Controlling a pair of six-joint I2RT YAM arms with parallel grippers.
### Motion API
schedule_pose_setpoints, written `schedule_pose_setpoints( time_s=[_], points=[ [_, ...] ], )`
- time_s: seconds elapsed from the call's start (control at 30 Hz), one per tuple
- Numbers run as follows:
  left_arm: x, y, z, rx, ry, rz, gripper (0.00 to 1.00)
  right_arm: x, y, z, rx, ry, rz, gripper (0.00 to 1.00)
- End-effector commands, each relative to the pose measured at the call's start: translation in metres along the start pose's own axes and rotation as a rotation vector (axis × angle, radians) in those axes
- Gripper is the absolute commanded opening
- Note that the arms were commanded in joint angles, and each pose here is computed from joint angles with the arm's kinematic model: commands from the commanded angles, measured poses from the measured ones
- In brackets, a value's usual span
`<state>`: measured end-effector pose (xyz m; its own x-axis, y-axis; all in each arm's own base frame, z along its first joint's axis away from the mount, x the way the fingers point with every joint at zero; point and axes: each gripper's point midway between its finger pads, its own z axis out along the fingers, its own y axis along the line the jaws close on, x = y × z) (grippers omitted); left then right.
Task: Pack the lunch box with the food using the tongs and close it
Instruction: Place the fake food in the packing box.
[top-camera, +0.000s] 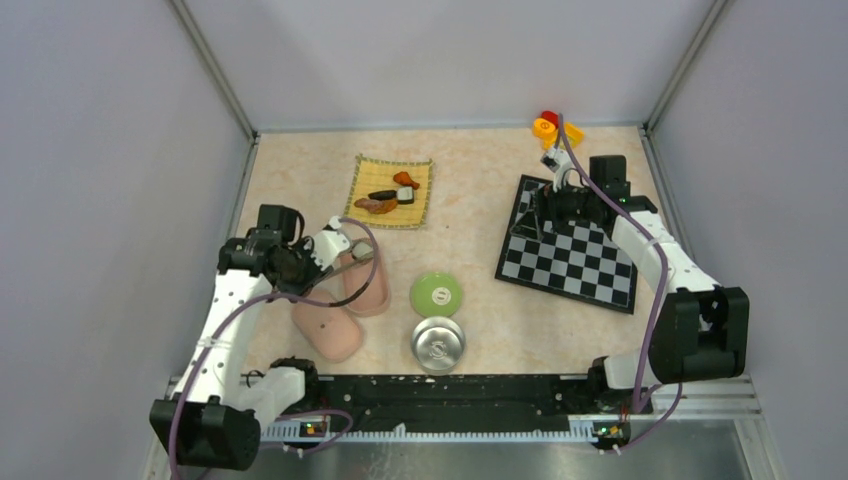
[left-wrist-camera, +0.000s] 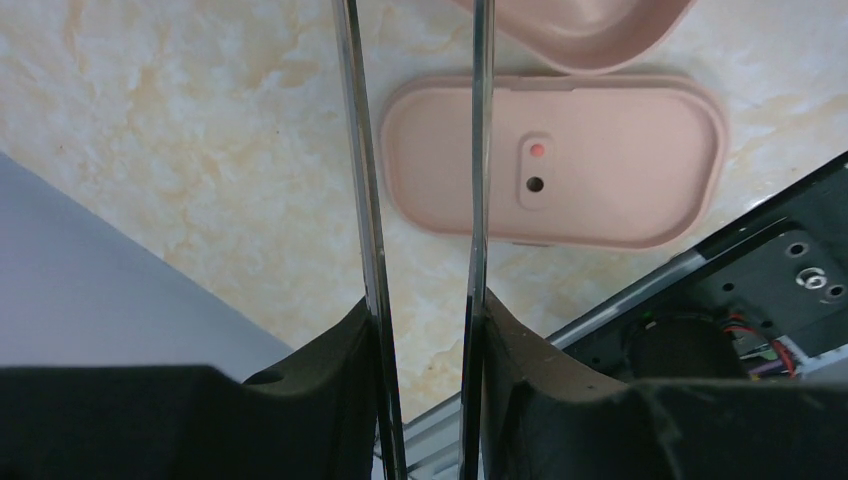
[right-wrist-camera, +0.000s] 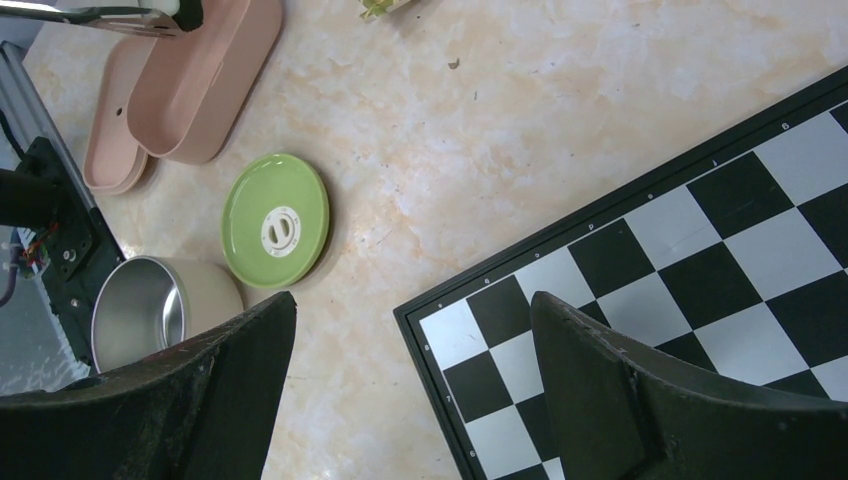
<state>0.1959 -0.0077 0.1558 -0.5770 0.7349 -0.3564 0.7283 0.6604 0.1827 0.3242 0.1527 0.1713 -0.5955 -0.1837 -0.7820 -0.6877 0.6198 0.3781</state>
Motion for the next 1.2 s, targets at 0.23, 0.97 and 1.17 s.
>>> schedule_pose_setpoints(
  time_s=[0.23,0.97,1.17],
  points=[
    [0.004,0.042,0.018,-0.181,0.04,0.129,0.25,-0.012,0.008,-0.006,-0.014,-0.045,-0.058,0.85],
    [0.002,0.033,0.041,-0.08,0.042,0.169,0.4,-0.008,0.005,-0.003,-0.012,-0.034,-0.046,0.85],
    [0.0,0.037,0.036,-0.1,0.045,0.164,0.5,-0.007,0.005,-0.002,-0.013,-0.031,-0.045,0.85]
  ],
)
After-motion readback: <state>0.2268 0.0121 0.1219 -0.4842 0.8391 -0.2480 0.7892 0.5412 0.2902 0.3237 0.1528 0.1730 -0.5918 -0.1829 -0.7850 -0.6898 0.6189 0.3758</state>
